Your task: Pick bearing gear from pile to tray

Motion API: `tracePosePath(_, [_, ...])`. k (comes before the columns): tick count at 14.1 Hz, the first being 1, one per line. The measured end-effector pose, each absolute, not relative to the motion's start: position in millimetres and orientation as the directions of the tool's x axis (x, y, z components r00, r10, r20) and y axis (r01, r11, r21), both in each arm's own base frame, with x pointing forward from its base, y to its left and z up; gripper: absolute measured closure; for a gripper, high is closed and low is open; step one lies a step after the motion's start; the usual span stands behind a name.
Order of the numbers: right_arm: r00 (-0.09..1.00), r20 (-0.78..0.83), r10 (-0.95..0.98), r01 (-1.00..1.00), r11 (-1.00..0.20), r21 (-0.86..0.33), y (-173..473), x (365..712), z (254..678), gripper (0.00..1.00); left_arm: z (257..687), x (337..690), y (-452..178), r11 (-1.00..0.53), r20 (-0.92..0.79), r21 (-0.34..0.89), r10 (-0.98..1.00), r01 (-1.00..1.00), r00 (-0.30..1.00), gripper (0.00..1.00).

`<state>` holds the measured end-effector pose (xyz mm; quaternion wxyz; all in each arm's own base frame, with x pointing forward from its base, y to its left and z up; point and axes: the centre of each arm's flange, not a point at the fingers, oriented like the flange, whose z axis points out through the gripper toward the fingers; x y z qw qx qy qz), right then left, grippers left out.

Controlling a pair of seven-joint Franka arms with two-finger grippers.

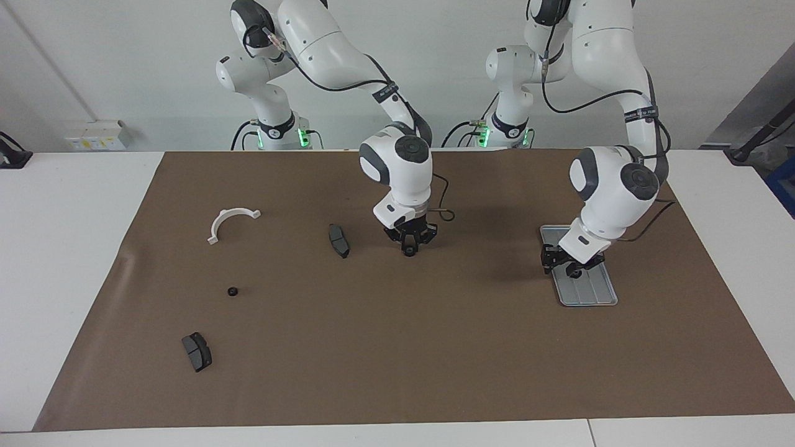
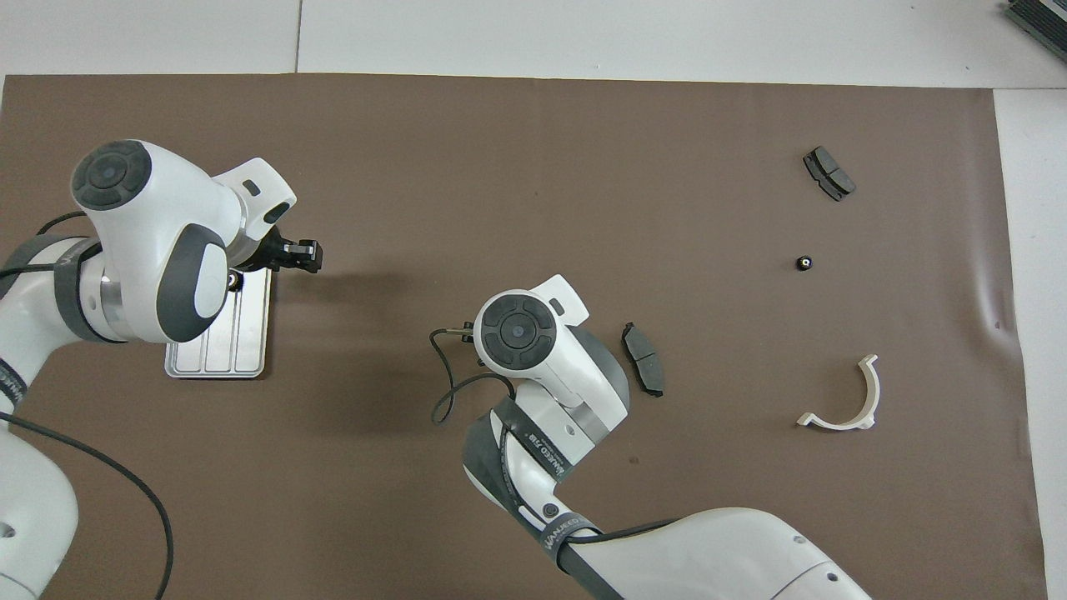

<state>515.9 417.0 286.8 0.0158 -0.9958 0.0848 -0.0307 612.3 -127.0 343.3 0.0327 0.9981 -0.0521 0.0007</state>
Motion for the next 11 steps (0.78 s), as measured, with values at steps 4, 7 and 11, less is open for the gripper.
tracePosePath(4, [0.980,0.078,-0.184,-0.180,-0.982,-0.050,410.9,522.8,301.0,0.00,344.9,594.3,-199.2,-0.997,0.003,0.068,-0.029,-0.029,1.000,0.44])
tracePosePath(7, [0.966,0.126,-0.224,-0.218,-0.974,-0.063,370.9,548.0,353.0,0.00,345.7,574.8,-252.8,-0.997,0.005,0.072,0.011,0.010,1.000,0.45])
tracePosePath(11, [0.975,0.156,-0.158,-0.154,-0.987,-0.035,272.6,589.5,407.8,0.00,343.6,546.9,-310.6,-0.997,-0.001,0.074,0.035,0.035,0.999,0.45])
